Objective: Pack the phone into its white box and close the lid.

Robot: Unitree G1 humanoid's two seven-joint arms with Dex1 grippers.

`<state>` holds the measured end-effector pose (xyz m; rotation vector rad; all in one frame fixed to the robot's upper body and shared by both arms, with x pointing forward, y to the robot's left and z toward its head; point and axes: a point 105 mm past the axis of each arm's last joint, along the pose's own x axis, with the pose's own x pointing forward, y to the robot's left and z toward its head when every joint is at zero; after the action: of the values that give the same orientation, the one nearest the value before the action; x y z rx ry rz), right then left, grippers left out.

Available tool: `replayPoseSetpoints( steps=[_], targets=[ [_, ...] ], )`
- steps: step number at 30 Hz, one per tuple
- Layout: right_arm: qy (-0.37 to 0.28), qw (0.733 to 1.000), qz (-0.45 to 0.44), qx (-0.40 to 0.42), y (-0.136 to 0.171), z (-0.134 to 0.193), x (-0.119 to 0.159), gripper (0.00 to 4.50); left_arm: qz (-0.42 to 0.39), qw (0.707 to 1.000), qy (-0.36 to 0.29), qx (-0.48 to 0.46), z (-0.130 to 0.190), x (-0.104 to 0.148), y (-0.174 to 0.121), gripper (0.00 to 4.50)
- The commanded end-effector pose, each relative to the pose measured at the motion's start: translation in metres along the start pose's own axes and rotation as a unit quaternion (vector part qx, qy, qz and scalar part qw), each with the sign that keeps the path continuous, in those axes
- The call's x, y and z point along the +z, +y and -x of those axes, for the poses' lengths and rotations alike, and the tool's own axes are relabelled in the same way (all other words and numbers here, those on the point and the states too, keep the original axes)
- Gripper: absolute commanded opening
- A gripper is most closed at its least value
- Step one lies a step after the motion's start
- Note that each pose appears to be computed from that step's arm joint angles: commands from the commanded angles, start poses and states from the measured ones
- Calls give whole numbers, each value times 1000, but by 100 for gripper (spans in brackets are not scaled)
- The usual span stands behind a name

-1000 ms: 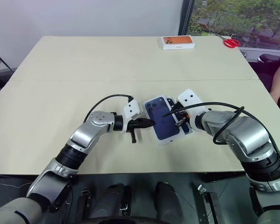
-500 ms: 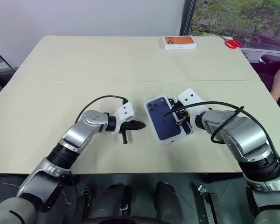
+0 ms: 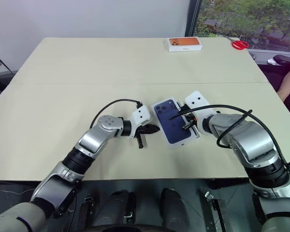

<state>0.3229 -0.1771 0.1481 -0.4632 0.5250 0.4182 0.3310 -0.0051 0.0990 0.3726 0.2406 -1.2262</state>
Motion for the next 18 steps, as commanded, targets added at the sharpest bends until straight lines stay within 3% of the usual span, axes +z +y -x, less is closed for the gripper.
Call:
replayPoseSetpoints(
  steps=[1,18],
  targets=[
    [-26,1000,5,-2,-1,5,12,4,-28,998,-50,4,1,28,1,0],
    [-19,1000,-4,-14,-8,3,5,4,-30,997,-73,-3,-2,39,-3,0]
  ],
)
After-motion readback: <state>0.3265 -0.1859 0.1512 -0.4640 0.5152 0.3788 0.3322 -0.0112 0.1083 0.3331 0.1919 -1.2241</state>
